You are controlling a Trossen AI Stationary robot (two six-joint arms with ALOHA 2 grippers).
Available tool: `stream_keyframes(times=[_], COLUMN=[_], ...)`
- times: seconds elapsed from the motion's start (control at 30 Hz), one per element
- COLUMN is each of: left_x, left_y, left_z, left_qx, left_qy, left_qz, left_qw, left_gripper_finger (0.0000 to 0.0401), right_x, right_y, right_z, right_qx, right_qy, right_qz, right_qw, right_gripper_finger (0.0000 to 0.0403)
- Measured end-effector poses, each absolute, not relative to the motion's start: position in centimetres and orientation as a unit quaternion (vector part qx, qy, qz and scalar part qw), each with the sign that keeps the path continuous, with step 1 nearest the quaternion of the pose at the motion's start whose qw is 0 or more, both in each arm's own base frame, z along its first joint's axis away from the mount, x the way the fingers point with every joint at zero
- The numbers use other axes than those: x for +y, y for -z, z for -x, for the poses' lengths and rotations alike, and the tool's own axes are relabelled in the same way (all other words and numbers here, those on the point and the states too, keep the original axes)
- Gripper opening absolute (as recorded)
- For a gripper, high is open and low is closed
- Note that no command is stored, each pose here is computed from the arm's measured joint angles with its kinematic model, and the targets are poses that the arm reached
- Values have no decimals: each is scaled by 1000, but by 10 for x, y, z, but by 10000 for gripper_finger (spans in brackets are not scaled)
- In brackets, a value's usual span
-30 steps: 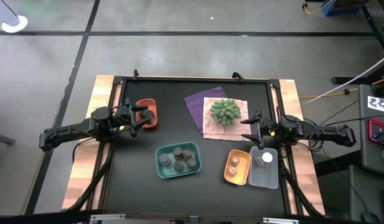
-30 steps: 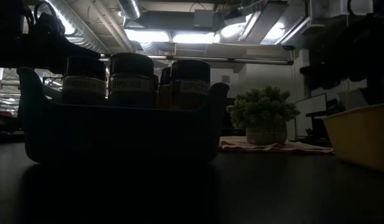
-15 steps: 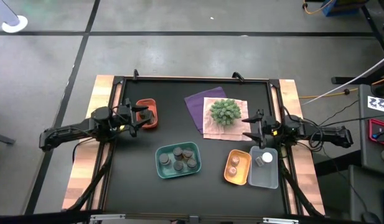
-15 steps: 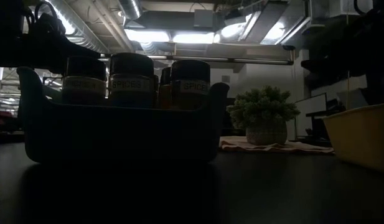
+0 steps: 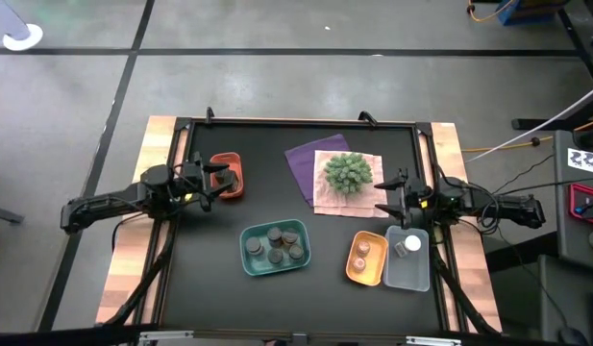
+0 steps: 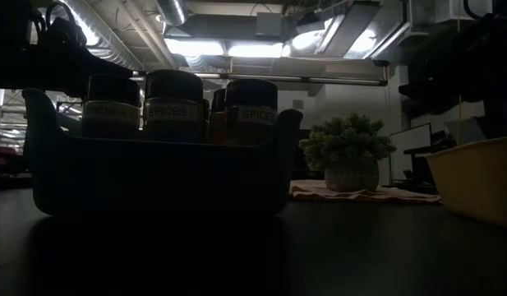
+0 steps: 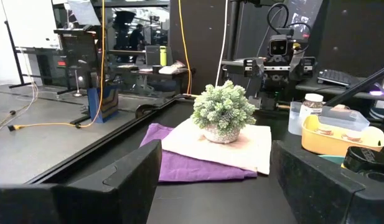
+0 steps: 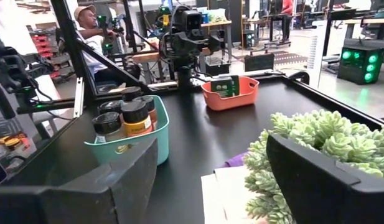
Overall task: Sort spices by type
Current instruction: Return to Home Position
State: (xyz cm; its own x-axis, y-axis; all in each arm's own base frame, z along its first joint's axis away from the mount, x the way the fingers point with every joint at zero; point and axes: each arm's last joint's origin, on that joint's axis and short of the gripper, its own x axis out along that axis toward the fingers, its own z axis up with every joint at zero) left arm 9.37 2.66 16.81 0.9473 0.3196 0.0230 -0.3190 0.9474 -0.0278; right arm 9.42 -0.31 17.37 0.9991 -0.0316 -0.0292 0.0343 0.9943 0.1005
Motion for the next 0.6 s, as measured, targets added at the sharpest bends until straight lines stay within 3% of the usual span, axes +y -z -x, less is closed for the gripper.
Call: stream_keyframes(times=[0.6], left_x=[27], left_y=[-168], left_z=[-94], left_qx=[-14], left_qy=[-162], left_qz=[12], left_qw=[987], left_gripper_finger=[287], right_x=[-3], right_y=[-168], right_z=[-97], right_qx=[-7], right_qy=[13], right_qz=[-36], right_qw=[999], right_gripper_finger=[298])
